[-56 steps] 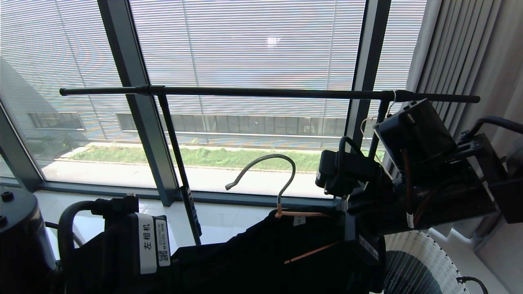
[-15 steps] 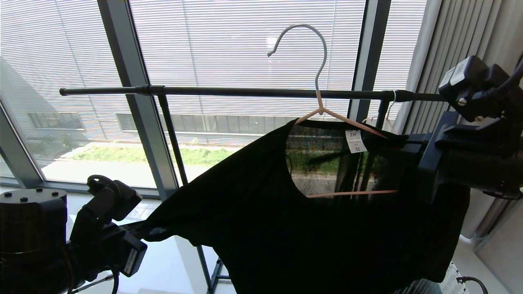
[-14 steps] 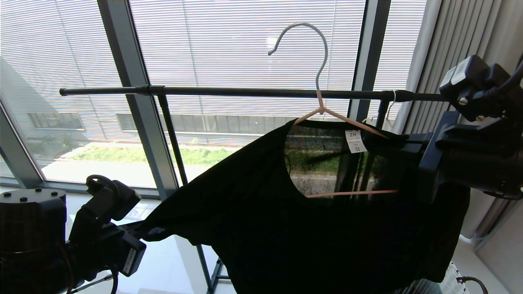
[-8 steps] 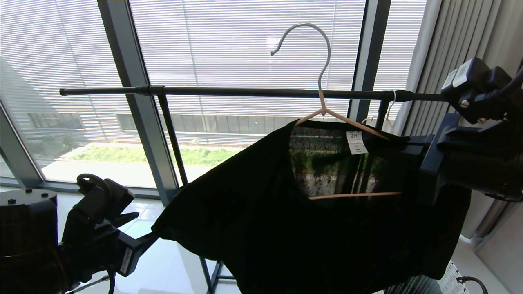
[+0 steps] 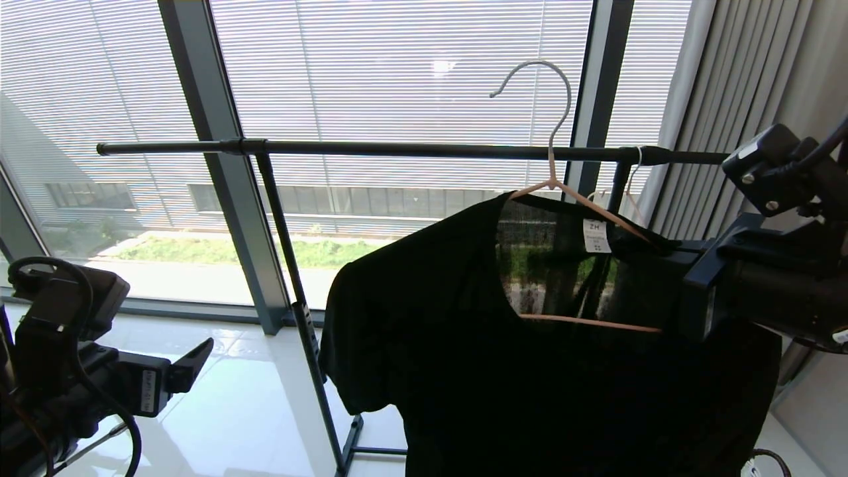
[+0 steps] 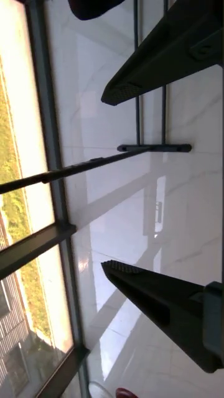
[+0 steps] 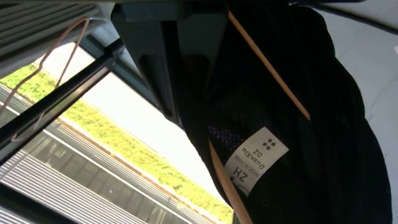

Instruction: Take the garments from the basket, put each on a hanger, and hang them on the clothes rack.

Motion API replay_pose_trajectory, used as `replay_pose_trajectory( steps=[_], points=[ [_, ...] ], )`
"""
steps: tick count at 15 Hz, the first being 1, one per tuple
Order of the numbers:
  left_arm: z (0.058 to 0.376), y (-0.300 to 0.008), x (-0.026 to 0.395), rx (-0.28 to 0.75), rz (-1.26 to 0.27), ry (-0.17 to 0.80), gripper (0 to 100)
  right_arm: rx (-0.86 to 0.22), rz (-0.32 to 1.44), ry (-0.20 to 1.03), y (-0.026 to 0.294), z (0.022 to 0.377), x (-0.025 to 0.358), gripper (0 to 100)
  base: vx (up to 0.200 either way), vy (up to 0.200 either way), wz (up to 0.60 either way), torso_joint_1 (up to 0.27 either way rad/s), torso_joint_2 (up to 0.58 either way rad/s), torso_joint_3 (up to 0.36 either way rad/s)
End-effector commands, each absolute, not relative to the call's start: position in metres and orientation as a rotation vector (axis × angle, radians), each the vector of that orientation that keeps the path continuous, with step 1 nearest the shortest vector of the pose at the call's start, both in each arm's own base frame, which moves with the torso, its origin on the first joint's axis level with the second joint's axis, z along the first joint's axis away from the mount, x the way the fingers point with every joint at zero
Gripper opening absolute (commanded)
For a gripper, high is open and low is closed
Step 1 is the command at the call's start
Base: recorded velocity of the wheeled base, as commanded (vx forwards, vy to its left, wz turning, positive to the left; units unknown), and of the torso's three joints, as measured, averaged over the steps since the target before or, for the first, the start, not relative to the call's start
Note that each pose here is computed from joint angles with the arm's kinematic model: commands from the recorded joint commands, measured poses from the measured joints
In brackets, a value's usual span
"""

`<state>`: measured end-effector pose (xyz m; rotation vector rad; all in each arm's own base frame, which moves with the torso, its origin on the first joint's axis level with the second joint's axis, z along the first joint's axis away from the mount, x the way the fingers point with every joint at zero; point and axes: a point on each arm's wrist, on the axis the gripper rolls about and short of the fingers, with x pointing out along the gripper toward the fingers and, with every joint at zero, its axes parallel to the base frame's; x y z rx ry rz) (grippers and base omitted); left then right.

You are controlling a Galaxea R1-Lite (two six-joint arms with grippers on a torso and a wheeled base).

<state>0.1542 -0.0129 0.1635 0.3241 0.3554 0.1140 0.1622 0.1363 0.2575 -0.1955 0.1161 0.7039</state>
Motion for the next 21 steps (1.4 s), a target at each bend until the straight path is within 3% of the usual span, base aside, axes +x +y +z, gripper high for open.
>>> replay_pose_trajectory(
  steps=[1, 12, 13, 17, 21],
  points=[
    [0.178, -0.010, 0.149, 0.303, 0.196, 0.289, 100, -0.162, 0.668, 0.151, 0.128, 0.249, 0.155, 0, 0.000, 0.000, 0.00, 0.000, 0.00, 0.000],
    [0.179, -0.008, 0.144, 0.308, 0.246, 0.282, 100, -0.166, 0.414, 0.291, 0.113, 0.207, 0.145, 0, 0.000, 0.000, 0.00, 0.000, 0.00, 0.000],
    [0.174, -0.008, 0.142, 0.314, 0.245, 0.298, 100, -0.157, 0.315, 0.317, 0.114, 0.196, 0.149, 0, 0.000, 0.000, 0.00, 0.000, 0.00, 0.000],
    [0.176, -0.009, 0.144, 0.316, 0.241, 0.294, 100, -0.024, 0.113, 0.348, 0.136, 0.178, 0.172, 0, 0.000, 0.000, 0.00, 0.000, 0.00, 0.000],
    [0.176, -0.010, 0.143, 0.323, 0.234, 0.292, 100, 0.085, -0.025, 0.223, 0.170, 0.197, 0.223, 0, 0.000, 0.000, 0.00, 0.000, 0.00, 0.000]
  ],
)
